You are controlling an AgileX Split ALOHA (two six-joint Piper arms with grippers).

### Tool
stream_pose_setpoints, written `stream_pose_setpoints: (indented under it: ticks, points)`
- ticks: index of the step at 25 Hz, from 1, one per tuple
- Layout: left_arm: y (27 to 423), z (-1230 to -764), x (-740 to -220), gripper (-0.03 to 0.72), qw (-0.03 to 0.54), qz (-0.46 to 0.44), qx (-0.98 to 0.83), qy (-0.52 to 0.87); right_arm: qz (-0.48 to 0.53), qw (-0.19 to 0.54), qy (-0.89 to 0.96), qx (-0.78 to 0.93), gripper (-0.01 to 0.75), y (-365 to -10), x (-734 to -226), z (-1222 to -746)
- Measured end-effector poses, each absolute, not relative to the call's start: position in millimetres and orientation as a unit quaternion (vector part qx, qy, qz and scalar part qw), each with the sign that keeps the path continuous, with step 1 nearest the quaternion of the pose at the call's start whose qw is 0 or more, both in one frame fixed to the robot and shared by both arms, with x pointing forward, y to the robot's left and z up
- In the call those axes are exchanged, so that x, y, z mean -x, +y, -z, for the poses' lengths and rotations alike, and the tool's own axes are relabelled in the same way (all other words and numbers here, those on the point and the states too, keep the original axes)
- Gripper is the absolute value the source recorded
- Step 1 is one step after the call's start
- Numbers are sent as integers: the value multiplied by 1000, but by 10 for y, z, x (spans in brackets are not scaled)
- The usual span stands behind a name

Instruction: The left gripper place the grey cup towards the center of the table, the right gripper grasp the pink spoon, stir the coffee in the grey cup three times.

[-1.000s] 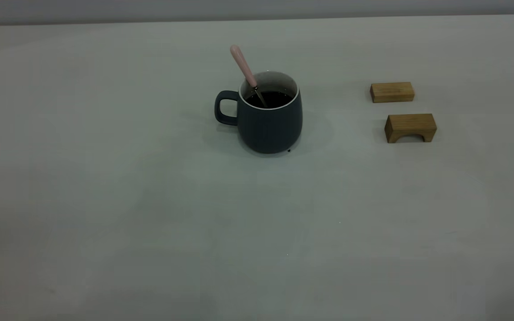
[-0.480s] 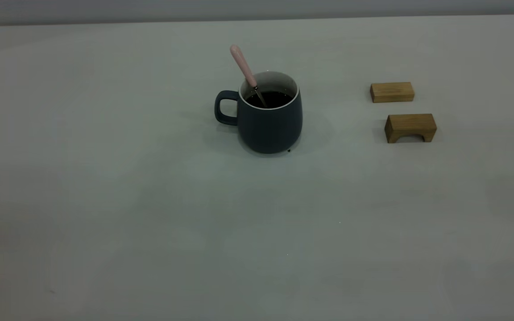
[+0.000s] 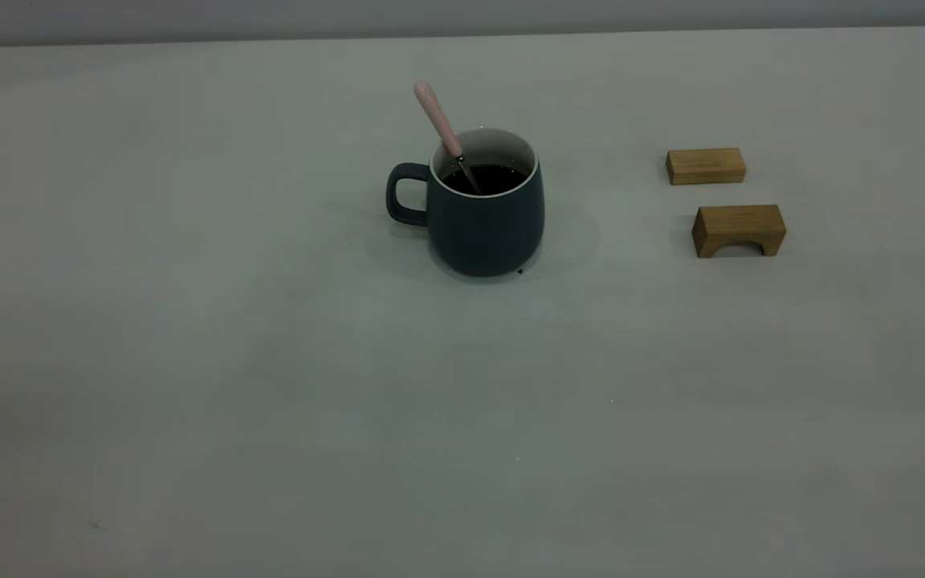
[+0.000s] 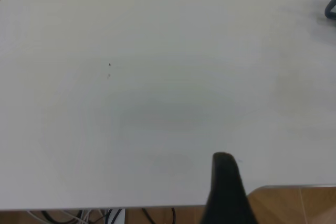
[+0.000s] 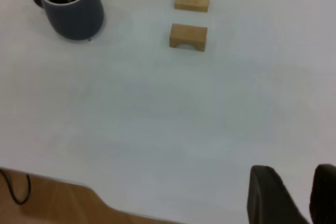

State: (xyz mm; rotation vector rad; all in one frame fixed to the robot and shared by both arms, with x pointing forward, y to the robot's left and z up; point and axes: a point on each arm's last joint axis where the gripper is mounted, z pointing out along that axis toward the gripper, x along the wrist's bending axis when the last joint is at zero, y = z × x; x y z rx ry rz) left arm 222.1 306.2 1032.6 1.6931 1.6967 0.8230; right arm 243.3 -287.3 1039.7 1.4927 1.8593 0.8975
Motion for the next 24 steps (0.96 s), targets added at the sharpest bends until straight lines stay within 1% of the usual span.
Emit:
stream_pose_setpoints:
  ticks: [5,24]
  points:
    - [3062,-10326,-2221,590,299,-310,-638,639,-350,311,687,-556,237,-2883,-2361,-10387]
    - [3062,-10326,-2221,590,299,-310,-638,639,-351,312,684,-558,237,-2884,-2358,-10388]
